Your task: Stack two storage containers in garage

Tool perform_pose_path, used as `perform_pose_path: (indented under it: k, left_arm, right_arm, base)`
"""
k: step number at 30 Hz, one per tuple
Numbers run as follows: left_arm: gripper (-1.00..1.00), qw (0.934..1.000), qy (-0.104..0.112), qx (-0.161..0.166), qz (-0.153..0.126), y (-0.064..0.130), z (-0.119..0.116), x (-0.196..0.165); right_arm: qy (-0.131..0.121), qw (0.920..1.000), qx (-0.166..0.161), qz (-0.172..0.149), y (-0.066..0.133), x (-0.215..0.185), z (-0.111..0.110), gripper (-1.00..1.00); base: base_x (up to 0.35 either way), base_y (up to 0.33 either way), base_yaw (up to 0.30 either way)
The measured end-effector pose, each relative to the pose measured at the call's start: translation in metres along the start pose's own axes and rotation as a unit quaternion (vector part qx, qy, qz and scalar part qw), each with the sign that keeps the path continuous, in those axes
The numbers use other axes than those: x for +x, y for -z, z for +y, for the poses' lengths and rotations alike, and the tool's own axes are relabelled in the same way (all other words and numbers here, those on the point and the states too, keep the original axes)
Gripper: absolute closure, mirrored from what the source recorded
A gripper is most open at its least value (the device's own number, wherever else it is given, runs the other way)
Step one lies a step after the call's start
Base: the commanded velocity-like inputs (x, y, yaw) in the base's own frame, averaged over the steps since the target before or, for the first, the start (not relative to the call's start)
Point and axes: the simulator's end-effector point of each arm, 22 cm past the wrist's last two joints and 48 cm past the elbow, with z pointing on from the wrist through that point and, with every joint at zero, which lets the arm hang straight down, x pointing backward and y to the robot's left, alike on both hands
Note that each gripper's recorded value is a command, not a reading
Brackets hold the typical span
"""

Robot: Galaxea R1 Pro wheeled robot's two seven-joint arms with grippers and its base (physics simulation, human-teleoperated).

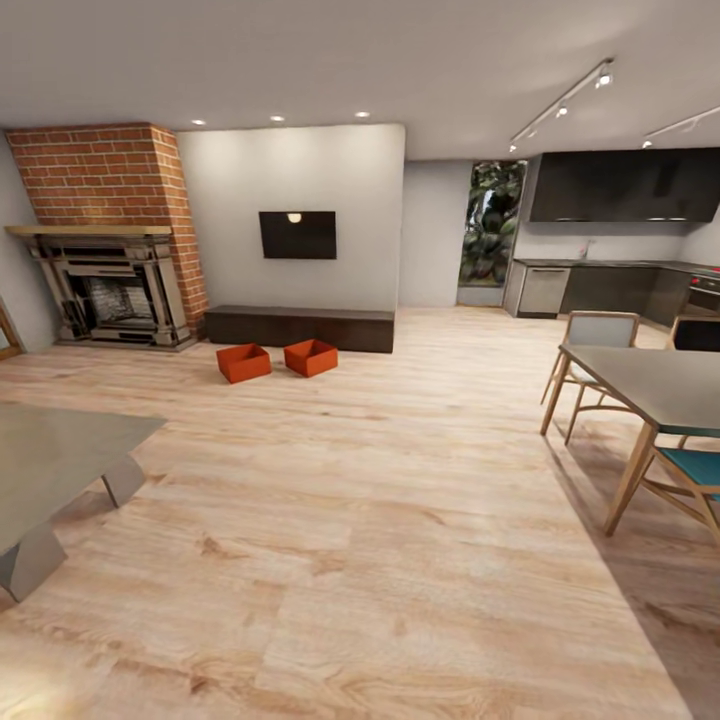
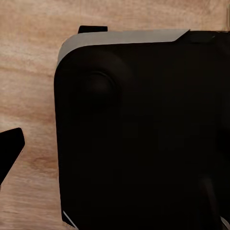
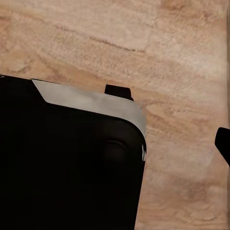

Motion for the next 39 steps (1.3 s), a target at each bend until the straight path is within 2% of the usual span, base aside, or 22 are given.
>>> perform_pose_path:
  k: [39]
  left_arm:
    - [-1.00, 1.0000, 0.000, 0.000, 0.000, 0.0000, 0.0001, 0.0002]
  right_arm:
    - [0.000, 1.0000, 0.000, 0.000, 0.0001, 0.0006, 0.0000, -1.00]
  base:
    - [0.320, -0.075, 0.000]
